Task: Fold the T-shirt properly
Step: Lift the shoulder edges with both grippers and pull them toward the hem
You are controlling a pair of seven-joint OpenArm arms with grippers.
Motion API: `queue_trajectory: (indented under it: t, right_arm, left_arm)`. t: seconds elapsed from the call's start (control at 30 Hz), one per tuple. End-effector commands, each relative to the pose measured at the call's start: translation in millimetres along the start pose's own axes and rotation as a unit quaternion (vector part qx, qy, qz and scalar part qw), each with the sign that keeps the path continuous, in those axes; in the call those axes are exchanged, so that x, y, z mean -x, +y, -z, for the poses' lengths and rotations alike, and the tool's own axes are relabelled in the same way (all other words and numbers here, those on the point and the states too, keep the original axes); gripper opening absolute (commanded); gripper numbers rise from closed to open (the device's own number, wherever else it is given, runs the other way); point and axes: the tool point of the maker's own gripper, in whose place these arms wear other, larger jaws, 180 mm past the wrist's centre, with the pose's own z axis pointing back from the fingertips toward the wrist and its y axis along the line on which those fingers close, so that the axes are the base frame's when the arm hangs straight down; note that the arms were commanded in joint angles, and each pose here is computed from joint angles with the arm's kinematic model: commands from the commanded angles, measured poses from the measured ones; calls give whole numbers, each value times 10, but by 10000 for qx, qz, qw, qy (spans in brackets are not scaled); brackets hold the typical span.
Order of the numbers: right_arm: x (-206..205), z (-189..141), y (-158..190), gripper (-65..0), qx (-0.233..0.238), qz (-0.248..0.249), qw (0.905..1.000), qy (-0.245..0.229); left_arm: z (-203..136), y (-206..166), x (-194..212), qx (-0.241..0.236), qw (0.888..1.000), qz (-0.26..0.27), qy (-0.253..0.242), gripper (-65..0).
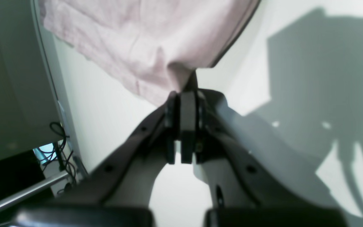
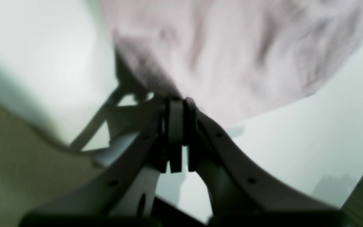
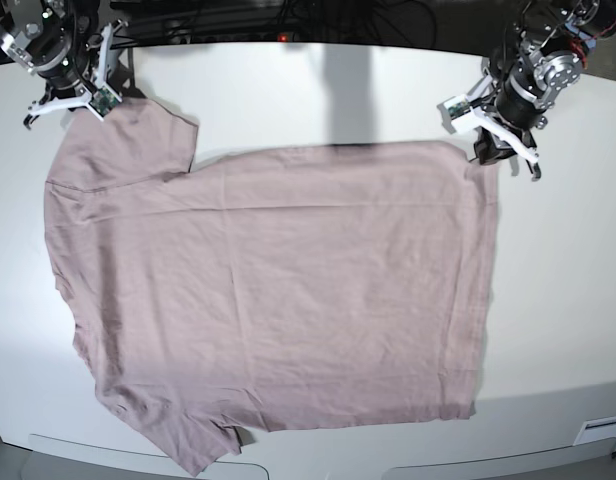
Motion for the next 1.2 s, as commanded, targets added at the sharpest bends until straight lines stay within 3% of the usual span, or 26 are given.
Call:
queue_trajectory:
  t: [0.0, 0.2, 0.57, 0.77, 1.17]
  right_arm:
    - [-91, -44, -93, -650, 148, -45, 9998, -141]
    - [-185, -61, -343, -650, 584, 57, 9982, -142]
    - [-847, -15, -1037, -650, 1436, 772, 9809, -1057]
    - [-971, 25, -1262, -650, 1567, 1048, 9740, -1257]
    - [-682, 533, -1742, -650, 1388, 1590, 9735, -876]
  left_arm:
    - [-13, 124, 17, -230, 9997, 5, -7, -650]
    - [-26, 375, 13, -860, 9960, 255, 2, -650]
    - [63, 759, -39, -1271, 9914, 295, -61, -650]
    - [122, 1113, -92, -1632, 9860, 313, -110, -650]
    - [201, 1537, -176, -1841, 9804, -589, -376, -650]
